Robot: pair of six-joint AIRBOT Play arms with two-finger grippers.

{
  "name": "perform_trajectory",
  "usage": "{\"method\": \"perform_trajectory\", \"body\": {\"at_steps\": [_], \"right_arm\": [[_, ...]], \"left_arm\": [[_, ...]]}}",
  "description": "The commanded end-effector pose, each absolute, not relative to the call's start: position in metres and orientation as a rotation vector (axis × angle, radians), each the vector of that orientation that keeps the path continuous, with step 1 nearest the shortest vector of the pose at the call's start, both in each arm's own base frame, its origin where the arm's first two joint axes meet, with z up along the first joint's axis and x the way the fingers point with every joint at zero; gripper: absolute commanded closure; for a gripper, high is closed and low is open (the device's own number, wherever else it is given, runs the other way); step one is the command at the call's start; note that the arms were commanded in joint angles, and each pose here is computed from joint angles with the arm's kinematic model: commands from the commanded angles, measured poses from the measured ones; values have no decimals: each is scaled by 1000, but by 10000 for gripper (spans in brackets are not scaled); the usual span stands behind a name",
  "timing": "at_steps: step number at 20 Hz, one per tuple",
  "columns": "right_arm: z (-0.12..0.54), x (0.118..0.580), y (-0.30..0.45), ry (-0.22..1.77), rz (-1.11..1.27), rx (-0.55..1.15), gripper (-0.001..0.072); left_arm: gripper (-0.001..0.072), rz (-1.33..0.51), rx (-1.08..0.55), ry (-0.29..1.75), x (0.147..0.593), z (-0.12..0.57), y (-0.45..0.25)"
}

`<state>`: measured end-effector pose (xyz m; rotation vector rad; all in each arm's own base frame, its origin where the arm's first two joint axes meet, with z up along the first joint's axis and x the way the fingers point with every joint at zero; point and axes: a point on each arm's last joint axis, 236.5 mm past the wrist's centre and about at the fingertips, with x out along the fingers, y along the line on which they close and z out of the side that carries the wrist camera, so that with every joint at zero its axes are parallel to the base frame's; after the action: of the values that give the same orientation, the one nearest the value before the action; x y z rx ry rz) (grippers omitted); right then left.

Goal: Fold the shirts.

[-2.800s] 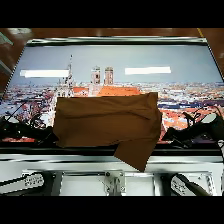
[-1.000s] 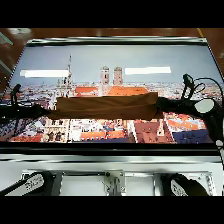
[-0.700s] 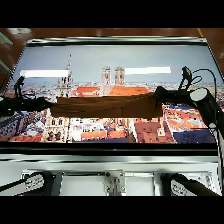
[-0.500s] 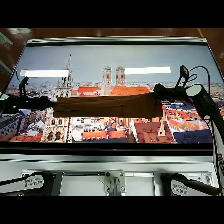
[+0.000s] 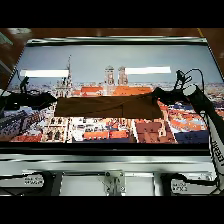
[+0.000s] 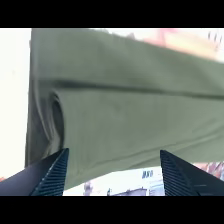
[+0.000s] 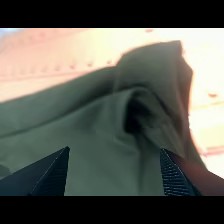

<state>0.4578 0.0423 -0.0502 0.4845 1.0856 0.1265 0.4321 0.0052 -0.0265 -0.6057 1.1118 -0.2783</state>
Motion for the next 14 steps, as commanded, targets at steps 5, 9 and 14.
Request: {"method": "perform_trajectory", "body": {"at_steps": [5, 9, 14], "right_arm": [[-88, 408, 16, 1336, 88, 586, 13], [-102, 429, 36, 1292, 94, 658, 13], [-129, 425, 74, 1358, 135, 720, 24]], "left_arm": [[37, -351, -614, 1100, 439, 26, 0], [37, -393, -581, 1063, 438, 53, -12], [45, -420, -578, 1049, 439, 61, -24]]}}
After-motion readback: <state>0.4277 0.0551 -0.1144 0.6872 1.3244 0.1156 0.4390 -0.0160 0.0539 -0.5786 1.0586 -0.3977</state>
